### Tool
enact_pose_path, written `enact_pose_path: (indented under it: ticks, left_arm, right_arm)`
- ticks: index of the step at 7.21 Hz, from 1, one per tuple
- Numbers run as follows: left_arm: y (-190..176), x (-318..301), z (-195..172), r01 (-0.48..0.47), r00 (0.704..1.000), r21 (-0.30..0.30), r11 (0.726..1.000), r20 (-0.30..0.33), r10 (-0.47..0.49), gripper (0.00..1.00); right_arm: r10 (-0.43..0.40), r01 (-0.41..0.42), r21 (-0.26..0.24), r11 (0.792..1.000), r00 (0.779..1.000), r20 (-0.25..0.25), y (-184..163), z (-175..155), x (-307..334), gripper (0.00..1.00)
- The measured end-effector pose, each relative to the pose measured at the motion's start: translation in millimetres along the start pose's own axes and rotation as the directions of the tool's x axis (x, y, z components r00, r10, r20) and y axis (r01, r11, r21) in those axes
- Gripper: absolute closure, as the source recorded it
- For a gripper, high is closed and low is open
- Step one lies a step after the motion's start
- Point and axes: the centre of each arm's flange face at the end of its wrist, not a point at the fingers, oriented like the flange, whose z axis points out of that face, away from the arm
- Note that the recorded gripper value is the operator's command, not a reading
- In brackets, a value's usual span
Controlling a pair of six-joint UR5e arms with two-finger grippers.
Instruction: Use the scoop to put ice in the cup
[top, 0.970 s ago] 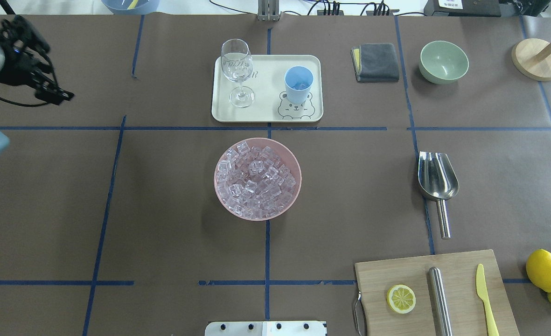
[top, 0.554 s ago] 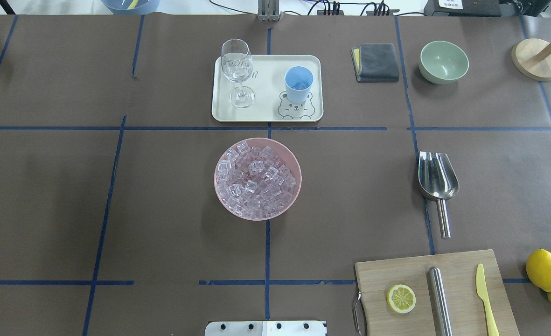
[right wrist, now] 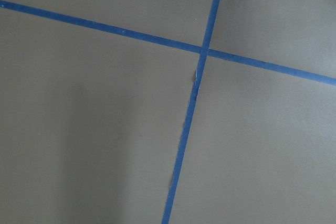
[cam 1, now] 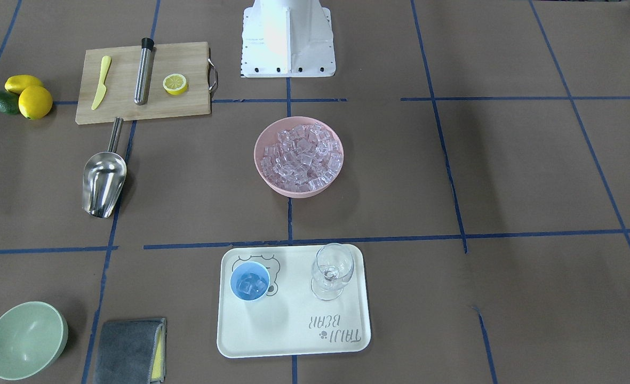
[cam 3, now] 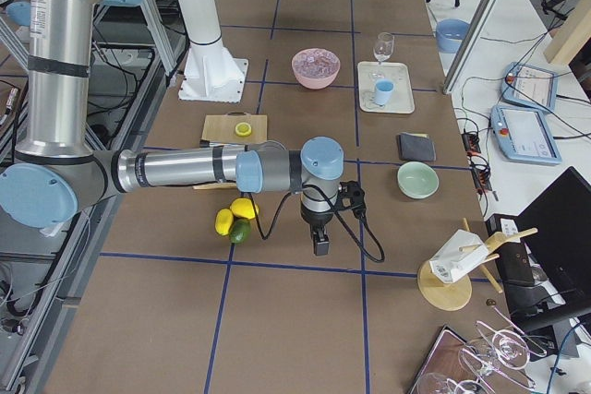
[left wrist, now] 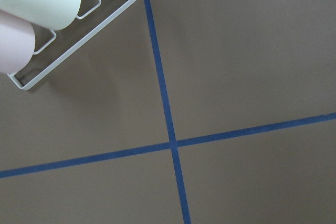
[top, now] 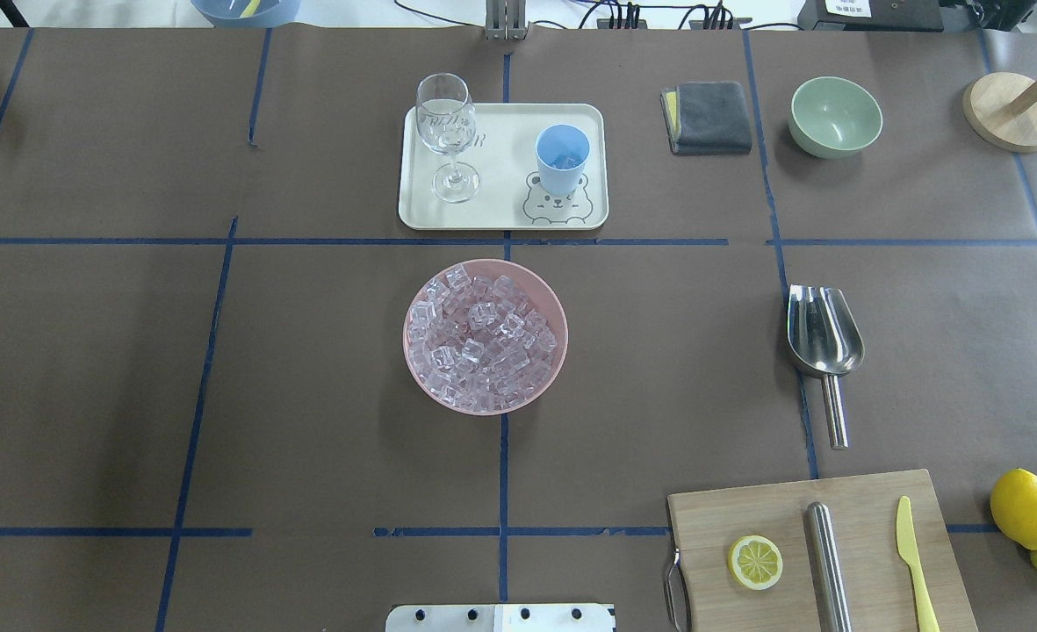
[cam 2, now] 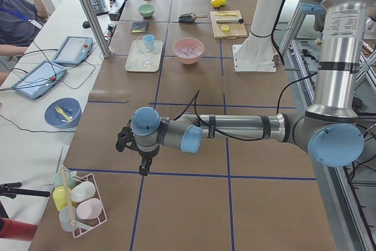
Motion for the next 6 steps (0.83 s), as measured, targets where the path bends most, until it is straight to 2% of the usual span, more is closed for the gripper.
enact_pose_path:
  ticks: [2,3,6]
  left_arm:
    - [10.3,10.7,-12.2,0.053,0.999,-0.047,0.997,0.005,-0.053,0.00]
    - [10.3,22.6,-24.3,0.069,0.998,-0.062,0.996,0.009,-0.068,0.00]
    - [0.0,42.5,-39.2,0.052,0.999,-0.054,0.997,0.009,-0.052,0.00]
  right_arm:
    - [-0.003,0.003,0.001,1.000,1.000,0.011,-0.5,1.0,-0.3,0.00]
    - [-0.005,0.005,0.003,1.000,0.999,0.034,-0.4,0.9,-2.6,0.00]
    - [-0.008,0.007,0.010,1.000,0.998,0.064,-0.8,-0.2,-6.4,0.00]
